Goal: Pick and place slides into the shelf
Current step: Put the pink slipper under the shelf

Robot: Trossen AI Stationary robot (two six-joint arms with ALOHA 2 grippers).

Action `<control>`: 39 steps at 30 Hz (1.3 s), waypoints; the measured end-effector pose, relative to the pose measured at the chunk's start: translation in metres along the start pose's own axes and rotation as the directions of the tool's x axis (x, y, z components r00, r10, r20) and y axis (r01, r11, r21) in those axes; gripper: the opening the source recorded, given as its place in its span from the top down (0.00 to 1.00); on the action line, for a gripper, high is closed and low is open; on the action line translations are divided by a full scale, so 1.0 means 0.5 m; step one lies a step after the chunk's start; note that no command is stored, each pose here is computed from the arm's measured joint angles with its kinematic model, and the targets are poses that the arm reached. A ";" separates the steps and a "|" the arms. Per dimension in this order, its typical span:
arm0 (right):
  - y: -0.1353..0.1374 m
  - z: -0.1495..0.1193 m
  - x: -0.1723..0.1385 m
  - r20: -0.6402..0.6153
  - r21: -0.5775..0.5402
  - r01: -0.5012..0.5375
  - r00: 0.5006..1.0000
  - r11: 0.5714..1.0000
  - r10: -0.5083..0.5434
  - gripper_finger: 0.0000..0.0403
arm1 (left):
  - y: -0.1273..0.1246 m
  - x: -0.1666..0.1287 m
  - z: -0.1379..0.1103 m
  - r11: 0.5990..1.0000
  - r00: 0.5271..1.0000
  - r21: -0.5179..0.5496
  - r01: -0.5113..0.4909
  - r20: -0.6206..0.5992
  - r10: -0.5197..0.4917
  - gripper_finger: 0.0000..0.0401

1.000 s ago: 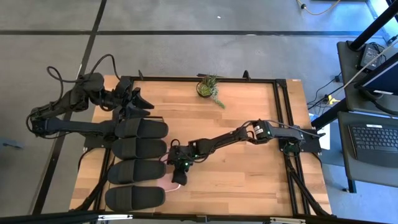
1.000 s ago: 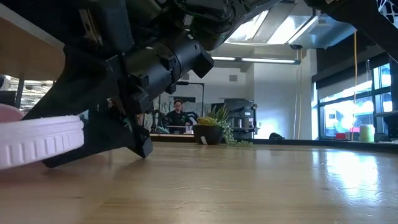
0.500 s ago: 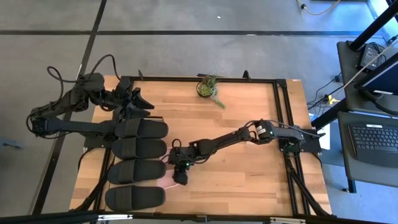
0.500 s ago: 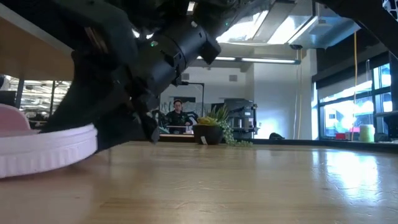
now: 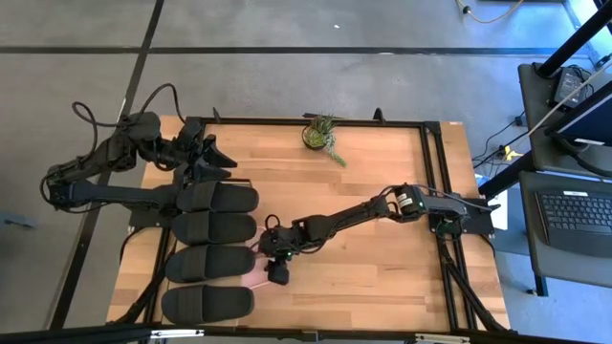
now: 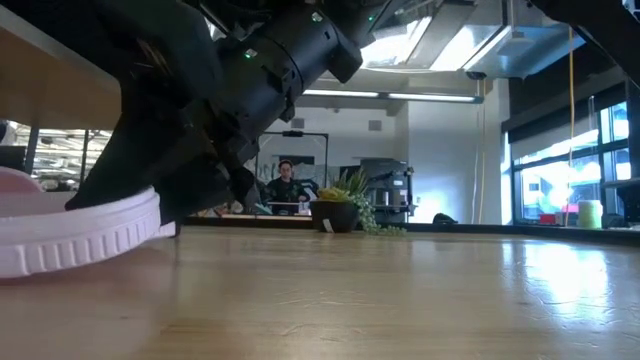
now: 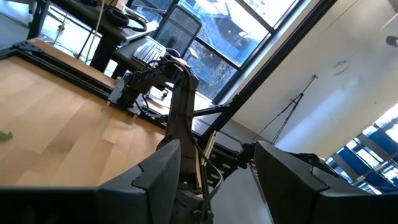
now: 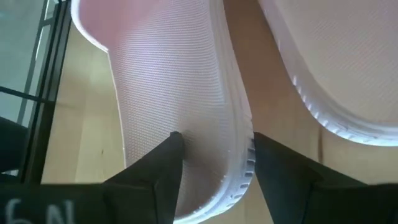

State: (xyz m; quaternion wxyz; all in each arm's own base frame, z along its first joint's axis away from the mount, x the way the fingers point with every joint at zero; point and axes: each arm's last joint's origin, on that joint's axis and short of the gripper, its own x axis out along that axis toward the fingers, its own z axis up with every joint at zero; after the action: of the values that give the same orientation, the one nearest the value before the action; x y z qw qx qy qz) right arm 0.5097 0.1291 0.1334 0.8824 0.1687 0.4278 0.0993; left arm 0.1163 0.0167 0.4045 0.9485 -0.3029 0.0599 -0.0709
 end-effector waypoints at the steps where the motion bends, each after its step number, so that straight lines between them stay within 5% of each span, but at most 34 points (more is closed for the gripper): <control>1: 0.000 -0.001 0.000 -0.002 -0.001 0.004 1.000 1.000 -0.004 0.53 | 0.000 0.000 0.000 1.000 1.000 0.000 0.000 0.000 0.000 0.51; 9: 0.018 -0.015 0.001 0.028 -0.101 0.179 0.984 0.979 -0.177 0.53 | 0.000 0.000 0.000 1.000 1.000 0.000 0.000 0.000 0.000 0.51; 29: 0.044 -0.018 -0.015 0.065 -0.118 0.283 0.959 0.952 -0.277 0.53 | 0.000 0.000 0.000 1.000 1.000 -0.001 -0.001 -0.001 0.001 0.50; 39: 0.080 -0.014 -0.084 0.038 -0.299 0.376 0.923 0.877 -0.383 0.53 | 0.005 0.000 -0.007 0.999 0.999 -0.016 -0.033 -0.030 0.032 0.50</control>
State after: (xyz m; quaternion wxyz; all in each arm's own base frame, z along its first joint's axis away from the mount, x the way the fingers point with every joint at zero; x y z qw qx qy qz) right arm 0.4770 0.1542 0.1748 0.8951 -0.0556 0.4422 -0.0098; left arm 0.1158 0.0169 0.4002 0.9460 -0.3087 0.0794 -0.0595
